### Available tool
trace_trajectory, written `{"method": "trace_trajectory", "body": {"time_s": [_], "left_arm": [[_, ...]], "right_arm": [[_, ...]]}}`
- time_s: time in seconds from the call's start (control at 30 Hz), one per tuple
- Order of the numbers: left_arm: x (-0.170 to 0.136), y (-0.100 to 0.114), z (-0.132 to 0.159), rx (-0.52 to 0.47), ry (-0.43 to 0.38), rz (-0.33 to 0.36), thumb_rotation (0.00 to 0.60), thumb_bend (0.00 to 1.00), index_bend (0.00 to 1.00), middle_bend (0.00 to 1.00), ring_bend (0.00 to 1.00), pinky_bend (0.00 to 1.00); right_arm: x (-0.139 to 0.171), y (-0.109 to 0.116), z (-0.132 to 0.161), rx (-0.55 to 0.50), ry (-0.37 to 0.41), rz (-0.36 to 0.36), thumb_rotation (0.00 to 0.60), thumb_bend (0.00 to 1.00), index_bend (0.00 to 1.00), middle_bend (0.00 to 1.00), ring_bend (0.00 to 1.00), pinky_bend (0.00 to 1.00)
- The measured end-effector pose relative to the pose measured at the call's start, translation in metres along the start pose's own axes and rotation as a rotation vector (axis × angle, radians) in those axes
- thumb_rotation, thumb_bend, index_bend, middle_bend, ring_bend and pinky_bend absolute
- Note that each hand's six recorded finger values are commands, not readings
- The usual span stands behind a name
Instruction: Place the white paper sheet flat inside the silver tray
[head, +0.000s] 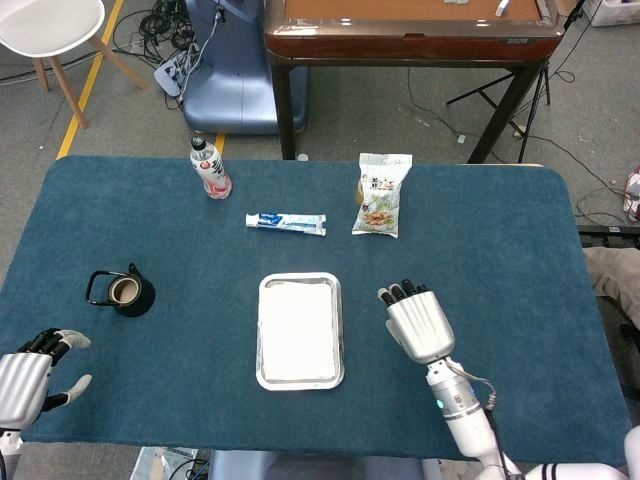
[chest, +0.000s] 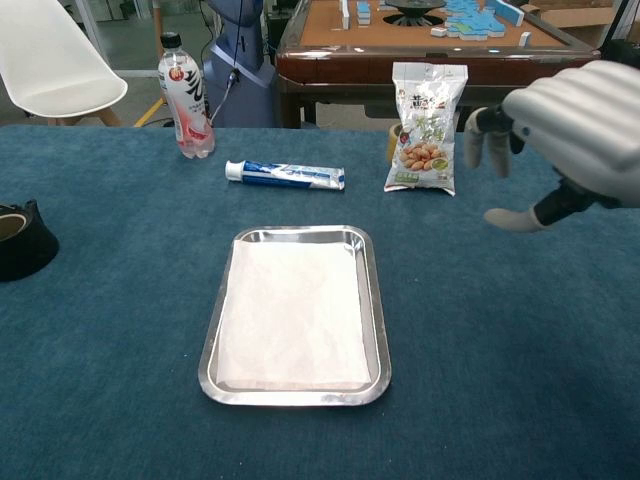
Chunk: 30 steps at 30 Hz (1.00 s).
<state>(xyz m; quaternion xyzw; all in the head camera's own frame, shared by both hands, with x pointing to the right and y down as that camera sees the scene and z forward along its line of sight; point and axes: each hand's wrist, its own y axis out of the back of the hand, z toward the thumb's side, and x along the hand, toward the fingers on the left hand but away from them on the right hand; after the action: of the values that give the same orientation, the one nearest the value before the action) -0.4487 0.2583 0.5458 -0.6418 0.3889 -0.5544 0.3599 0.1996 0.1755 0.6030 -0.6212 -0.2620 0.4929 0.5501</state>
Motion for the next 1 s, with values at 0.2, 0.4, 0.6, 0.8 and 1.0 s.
{"method": "trace_trajectory", "body": {"time_s": [0.2,0.4,0.6,0.8,1.0], "left_arm": [[-0.002,-0.002,0.008,-0.001,-0.030,0.011,0.600,0.20,0.40,0.37,0.26,0.44],[-0.003,-0.004,0.012,-0.005,-0.053,0.018,0.600,0.20,0.40,0.37,0.26,0.45],[-0.002,-0.006,0.013,-0.008,-0.060,0.022,0.600,0.20,0.40,0.37,0.26,0.45],[-0.002,-0.009,0.015,-0.011,-0.071,0.030,0.600,0.20,0.39,0.37,0.26,0.46],[0.000,-0.013,0.016,-0.001,-0.075,0.014,0.600,0.20,0.39,0.37,0.26,0.46]], "right_arm": [[0.035,0.002,-0.033,-0.006,-0.077,0.002,0.600,0.19,0.46,0.51,0.37,0.49],[0.069,-0.002,-0.061,-0.038,-0.184,0.030,0.600,0.19,0.46,0.51,0.37,0.49],[0.100,-0.003,-0.086,-0.075,-0.277,0.050,0.600,0.19,0.46,0.51,0.37,0.48],[0.118,-0.007,-0.100,-0.126,-0.314,0.053,0.600,0.19,0.46,0.51,0.37,0.48],[0.123,-0.010,-0.114,-0.176,-0.336,0.042,0.600,0.20,0.46,0.51,0.37,0.48]]}}
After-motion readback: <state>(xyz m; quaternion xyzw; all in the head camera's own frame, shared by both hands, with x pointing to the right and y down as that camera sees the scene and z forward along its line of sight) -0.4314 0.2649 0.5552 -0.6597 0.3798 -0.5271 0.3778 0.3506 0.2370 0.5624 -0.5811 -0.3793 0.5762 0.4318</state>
